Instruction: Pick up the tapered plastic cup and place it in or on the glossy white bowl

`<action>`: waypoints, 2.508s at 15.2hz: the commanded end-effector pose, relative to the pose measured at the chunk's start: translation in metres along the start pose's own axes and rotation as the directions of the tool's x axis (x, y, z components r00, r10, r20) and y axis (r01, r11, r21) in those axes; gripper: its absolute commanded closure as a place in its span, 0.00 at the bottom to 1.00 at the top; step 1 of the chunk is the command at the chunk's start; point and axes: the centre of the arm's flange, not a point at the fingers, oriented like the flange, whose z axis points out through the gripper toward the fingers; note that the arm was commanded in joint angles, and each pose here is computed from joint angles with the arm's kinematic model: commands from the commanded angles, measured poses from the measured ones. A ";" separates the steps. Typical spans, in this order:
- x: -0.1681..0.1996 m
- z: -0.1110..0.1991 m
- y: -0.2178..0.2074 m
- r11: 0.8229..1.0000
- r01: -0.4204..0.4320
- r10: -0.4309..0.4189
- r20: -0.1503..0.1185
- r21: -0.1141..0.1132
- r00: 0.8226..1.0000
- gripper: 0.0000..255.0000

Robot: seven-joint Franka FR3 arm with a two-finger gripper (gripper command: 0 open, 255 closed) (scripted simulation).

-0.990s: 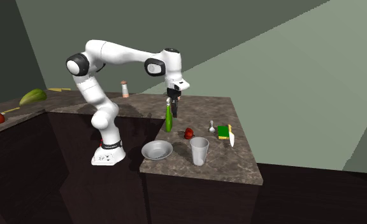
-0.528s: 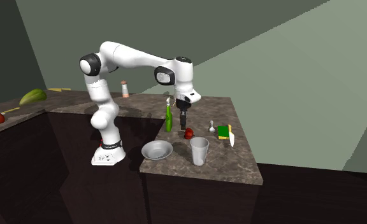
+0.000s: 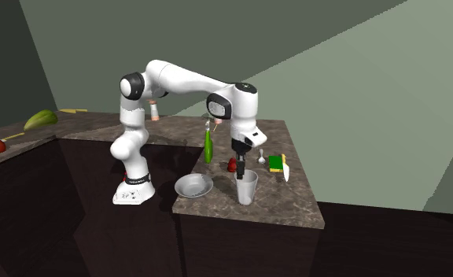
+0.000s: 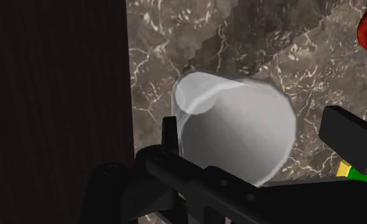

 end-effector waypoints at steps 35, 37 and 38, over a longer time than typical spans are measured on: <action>0.030 0.020 0.040 1.000 -0.014 0.014 0.013 0.007 1.000 1.00; 0.030 0.009 0.039 1.000 -0.014 0.014 0.013 0.007 1.000 1.00; 0.029 0.004 0.038 1.000 -0.014 0.014 0.013 0.007 1.000 1.00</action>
